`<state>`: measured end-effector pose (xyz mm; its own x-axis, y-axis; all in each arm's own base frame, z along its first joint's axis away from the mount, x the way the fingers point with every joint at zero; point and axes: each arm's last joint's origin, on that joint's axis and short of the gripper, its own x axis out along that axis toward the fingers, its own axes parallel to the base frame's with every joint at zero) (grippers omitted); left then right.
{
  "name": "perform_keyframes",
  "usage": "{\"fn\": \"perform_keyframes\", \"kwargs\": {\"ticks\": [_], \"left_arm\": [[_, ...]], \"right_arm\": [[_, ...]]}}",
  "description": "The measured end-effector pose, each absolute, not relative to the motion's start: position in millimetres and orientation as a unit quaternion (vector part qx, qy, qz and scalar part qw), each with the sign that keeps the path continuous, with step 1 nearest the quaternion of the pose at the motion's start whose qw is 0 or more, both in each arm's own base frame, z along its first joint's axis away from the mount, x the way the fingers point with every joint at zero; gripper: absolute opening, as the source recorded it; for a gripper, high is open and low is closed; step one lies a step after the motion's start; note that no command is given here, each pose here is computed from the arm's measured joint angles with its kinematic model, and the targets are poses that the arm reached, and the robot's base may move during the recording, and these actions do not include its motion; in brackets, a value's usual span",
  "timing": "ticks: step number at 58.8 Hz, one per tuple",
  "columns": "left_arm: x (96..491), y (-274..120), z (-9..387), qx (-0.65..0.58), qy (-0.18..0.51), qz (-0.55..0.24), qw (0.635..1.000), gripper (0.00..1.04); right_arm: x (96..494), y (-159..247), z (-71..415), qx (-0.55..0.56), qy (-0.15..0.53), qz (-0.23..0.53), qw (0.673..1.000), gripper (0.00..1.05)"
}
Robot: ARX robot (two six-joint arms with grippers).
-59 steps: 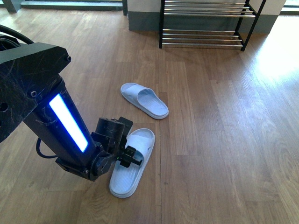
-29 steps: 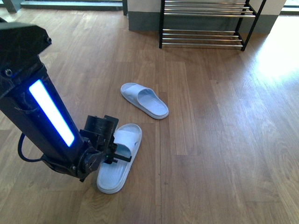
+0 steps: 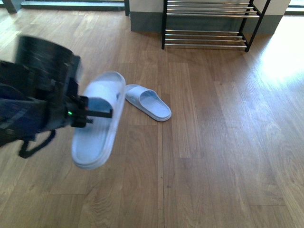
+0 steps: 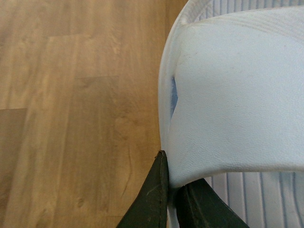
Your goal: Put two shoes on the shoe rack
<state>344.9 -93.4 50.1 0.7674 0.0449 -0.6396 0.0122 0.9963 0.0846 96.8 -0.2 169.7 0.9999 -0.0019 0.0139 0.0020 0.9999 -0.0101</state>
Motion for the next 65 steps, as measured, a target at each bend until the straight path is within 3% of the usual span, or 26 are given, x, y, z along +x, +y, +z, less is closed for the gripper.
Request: {"fn": "perform_keyframes", "kwargs": {"ticks": [16, 28, 65], "left_arm": [[226.4, -58.4, 145.9, 0.079, 0.285, 0.051, 0.954, 0.02], [179.9, -41.3, 174.7, 0.091, 0.219, 0.072, 0.969, 0.02], [173.9, -39.3, 181.4, 0.091, 0.199, 0.071, 0.973, 0.02]], "right_arm": [[96.8, -0.2, 169.7, -0.005, -0.007, -0.001, 1.000, 0.95], [96.8, -0.2, 169.7, -0.005, -0.007, -0.001, 1.000, 0.95], [96.8, -0.2, 169.7, -0.005, -0.007, -0.001, 1.000, 0.95]]}}
